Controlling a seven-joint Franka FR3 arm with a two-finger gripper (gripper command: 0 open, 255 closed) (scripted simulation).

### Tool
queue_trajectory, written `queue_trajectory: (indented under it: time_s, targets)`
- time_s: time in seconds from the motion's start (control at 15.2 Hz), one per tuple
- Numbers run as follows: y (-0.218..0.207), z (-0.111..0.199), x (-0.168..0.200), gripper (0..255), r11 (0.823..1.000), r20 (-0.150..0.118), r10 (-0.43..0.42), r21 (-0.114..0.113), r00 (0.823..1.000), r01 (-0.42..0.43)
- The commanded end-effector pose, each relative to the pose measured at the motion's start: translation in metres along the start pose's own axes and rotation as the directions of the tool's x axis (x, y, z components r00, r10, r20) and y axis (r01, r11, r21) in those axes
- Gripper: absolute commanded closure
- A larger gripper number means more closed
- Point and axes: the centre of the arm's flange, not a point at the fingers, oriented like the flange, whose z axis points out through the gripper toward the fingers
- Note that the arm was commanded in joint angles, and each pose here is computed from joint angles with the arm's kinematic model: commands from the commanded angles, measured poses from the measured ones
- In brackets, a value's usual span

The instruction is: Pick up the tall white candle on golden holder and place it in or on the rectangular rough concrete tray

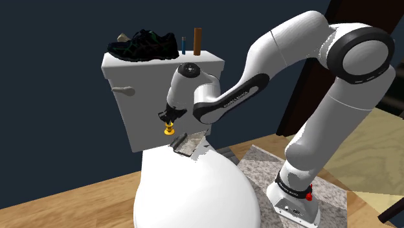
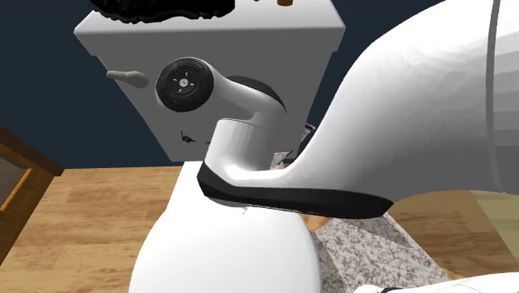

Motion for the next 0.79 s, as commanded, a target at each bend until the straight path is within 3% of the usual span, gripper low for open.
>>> queue_trajectory:
  time_s: [0.0,0.46,0.73]
  targets:
    - [-0.001,-0.01,0.005,255,1.0,0.001,0.0,0.001,1.0,0.0]
    - [-0.001,-0.039,0.021,255,1.0,0.001,0.0,0.001,1.0,0.0]
    - [0.051,-0.041,0.024,255,1.0,0.001,0.0,0.001,1.0,0.0]
